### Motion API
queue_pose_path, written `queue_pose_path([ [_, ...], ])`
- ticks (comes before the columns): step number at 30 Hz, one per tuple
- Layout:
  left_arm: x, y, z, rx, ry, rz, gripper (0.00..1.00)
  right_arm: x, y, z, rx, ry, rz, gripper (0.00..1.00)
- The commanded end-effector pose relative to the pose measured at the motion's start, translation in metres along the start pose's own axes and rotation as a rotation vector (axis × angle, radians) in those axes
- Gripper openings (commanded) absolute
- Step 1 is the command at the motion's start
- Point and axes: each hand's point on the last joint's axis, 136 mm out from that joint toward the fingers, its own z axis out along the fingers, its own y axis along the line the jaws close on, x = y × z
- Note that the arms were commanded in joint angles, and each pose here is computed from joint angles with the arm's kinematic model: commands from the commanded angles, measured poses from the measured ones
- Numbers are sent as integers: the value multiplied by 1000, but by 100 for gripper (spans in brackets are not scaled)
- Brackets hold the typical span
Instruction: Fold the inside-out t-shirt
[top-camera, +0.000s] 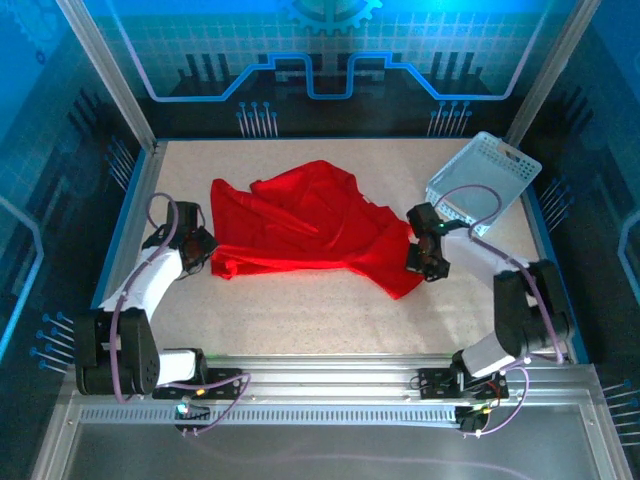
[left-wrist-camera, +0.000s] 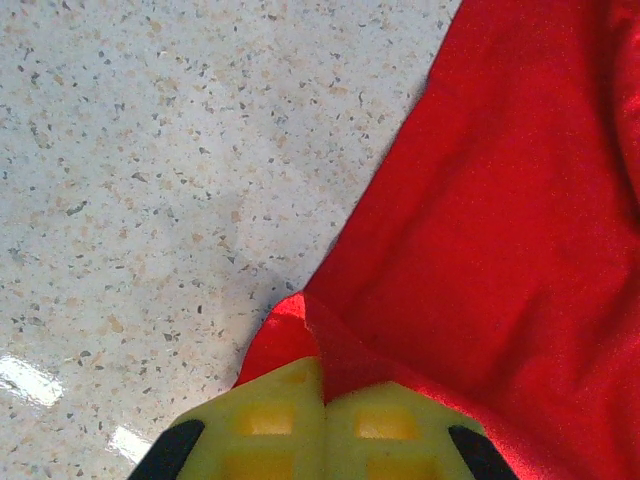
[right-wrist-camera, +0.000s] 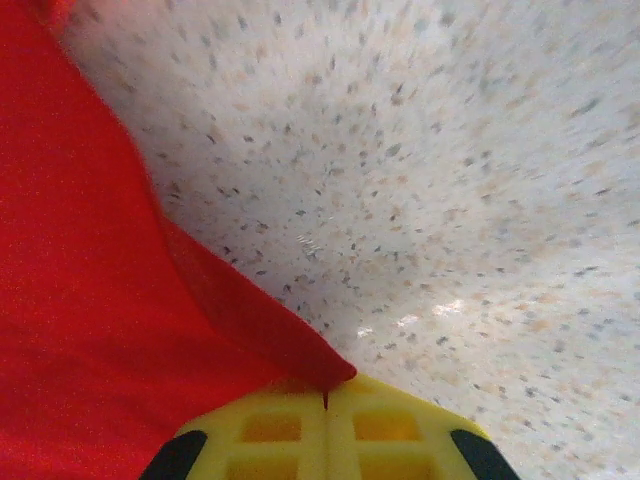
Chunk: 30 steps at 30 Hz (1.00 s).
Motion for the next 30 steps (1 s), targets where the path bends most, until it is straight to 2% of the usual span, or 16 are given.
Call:
queue_pose_path([
  [1, -20, -17, -22, 63, -49, -17, 0, -12, -17, -37, 17, -85, 14, 0],
  [3, -27, -25, -33, 96, -66, -18, 0, -22, -19, -67, -11, -153, 12, 0],
  [7, -47, -57, -78, 255, -144, 10, 0, -47, -22, -145, -138, -308, 30, 0],
  [13, -76, -108, -187, 568, -312, 98, 0, -84, -37, -303, -296, -618, 62, 0],
  [17, -76, -138, -278, 863, -445, 190, 0, -89, -47, -416, -412, -850, 67, 0],
  [21, -68, -139, -341, 1064, -599, 242, 0, -84, -62, -490, -468, -1027, 73, 0],
  [23, -72, -139, -339, 1055, -609, 224, 0, -88, -64, -498, -458, -1053, 81, 0],
  [25, -82, -144, -303, 959, -532, 191, 0, -97, -59, -487, -439, -1026, 72, 0],
  [27, -87, -154, -251, 809, -356, 186, 0, -110, -47, -466, -421, -965, 49, 0],
  [30, -79, -172, -203, 720, -103, 219, 0, -128, -33, -437, -391, -900, 18, 0],
])
